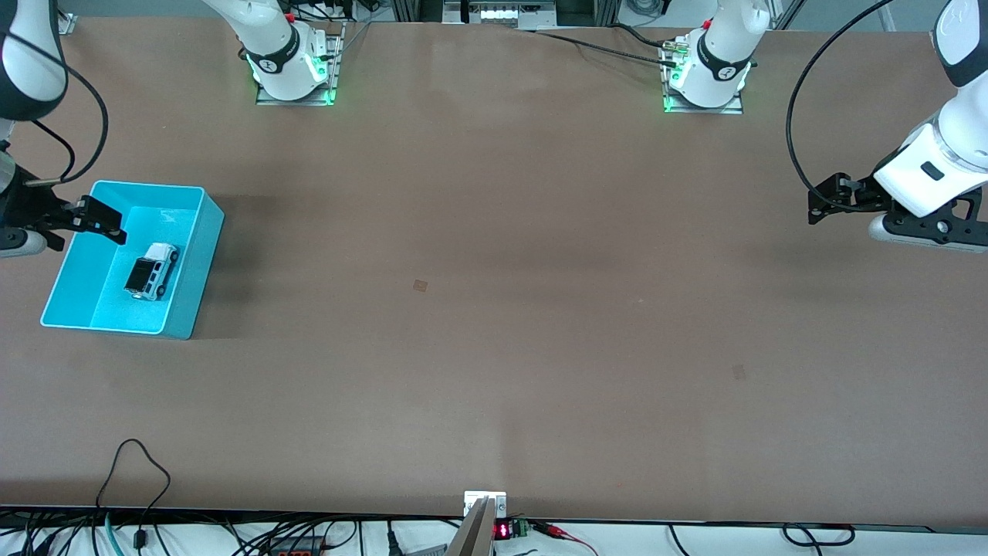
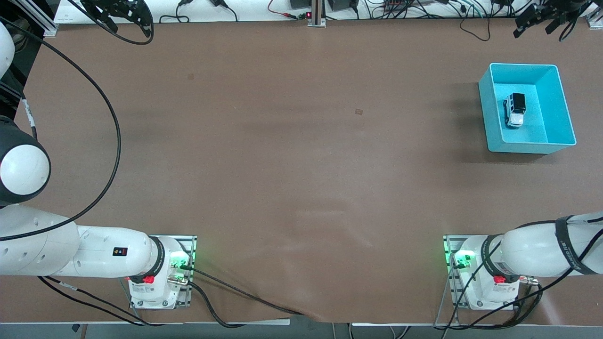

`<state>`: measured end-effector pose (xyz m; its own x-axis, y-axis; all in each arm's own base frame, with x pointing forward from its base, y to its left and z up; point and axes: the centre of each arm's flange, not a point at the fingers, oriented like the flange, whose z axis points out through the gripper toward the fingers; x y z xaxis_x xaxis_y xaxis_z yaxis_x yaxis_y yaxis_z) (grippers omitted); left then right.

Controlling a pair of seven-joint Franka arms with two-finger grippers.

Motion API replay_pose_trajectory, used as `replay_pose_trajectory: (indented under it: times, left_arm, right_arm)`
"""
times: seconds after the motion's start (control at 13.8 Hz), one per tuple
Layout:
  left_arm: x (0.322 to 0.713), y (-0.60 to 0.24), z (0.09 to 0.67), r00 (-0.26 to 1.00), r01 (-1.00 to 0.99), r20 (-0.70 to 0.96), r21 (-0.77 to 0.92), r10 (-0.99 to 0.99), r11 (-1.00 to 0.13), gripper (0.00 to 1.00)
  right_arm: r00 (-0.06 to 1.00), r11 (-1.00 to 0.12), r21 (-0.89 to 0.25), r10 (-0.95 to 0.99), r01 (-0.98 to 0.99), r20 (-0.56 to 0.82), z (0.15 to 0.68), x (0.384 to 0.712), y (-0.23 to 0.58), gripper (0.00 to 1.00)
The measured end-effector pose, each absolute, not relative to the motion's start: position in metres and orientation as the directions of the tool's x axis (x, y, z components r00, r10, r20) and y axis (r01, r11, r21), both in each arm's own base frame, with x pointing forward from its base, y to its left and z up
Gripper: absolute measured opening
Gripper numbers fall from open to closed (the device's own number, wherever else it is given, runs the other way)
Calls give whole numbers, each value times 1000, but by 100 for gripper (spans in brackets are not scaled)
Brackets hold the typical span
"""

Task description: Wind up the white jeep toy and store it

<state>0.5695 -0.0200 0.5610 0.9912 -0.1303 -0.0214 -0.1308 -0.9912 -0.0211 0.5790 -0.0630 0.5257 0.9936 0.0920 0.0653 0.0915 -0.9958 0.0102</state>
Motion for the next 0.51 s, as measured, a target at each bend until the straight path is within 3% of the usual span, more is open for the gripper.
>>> replay_pose_trajectory:
  times: [0.51]
  left_arm:
    - [569, -20, 561, 991, -131, -21, -21, -130, -991, 100]
  right_arm:
    - [995, -998, -21, 54, 55, 79, 608, 550, 0, 100]
